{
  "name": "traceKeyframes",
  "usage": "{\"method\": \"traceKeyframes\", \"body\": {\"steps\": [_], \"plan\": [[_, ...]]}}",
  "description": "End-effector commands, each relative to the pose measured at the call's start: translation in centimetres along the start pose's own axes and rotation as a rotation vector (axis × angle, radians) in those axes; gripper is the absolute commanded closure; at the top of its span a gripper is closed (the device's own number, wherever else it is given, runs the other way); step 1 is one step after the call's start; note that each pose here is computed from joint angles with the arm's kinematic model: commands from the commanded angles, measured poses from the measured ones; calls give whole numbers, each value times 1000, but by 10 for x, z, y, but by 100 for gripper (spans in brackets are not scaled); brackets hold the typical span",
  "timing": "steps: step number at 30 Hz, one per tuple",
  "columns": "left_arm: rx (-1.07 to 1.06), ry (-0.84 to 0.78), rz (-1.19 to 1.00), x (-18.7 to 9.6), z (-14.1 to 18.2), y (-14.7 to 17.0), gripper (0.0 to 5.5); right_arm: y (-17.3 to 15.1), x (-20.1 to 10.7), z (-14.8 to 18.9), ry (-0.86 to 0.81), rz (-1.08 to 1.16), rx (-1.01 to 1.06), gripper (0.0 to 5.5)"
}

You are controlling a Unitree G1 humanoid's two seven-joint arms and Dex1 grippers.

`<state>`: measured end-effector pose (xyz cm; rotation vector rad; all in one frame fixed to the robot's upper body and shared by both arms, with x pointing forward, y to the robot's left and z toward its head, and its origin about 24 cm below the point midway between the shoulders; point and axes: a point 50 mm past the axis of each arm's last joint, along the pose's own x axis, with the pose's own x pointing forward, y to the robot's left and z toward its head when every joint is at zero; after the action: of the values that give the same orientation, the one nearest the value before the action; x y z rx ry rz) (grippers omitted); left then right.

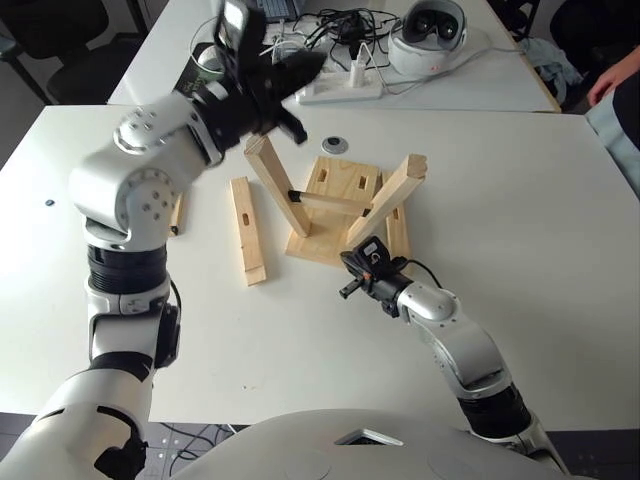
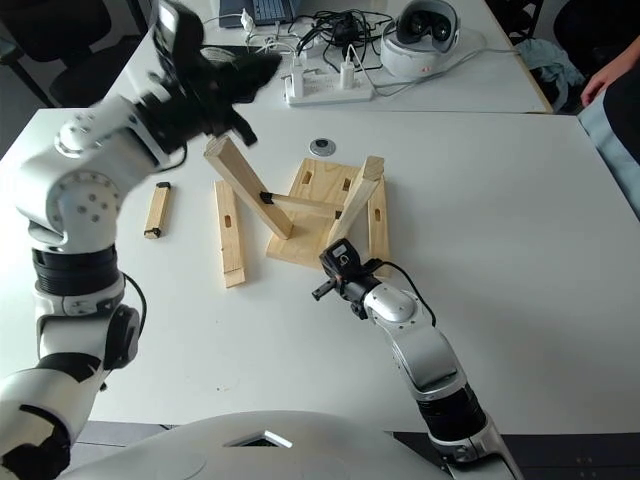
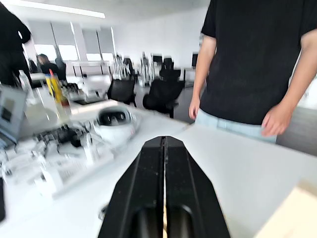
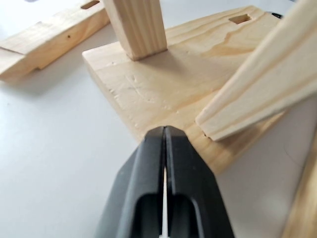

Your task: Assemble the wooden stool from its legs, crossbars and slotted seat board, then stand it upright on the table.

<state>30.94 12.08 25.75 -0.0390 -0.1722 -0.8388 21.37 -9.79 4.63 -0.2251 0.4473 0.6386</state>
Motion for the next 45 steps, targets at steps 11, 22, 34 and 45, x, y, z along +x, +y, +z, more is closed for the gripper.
{"method": "traceKeyframes", "body": {"steps": [11,22,34,45], "plan": [[206,102,293,-75,13,76,550,-59,-4,-8,115,-35,-251,549],[139,144,300,-80,-20,57,550,-38,-1,1,62,109,-153,549],[88,167,347,-83,-50,26,550,-35,-1,12,-7,24,-132,549],[134,176,593,-132,-61,-26,550,-11,-85,50,-270,37,-17,549]]}}
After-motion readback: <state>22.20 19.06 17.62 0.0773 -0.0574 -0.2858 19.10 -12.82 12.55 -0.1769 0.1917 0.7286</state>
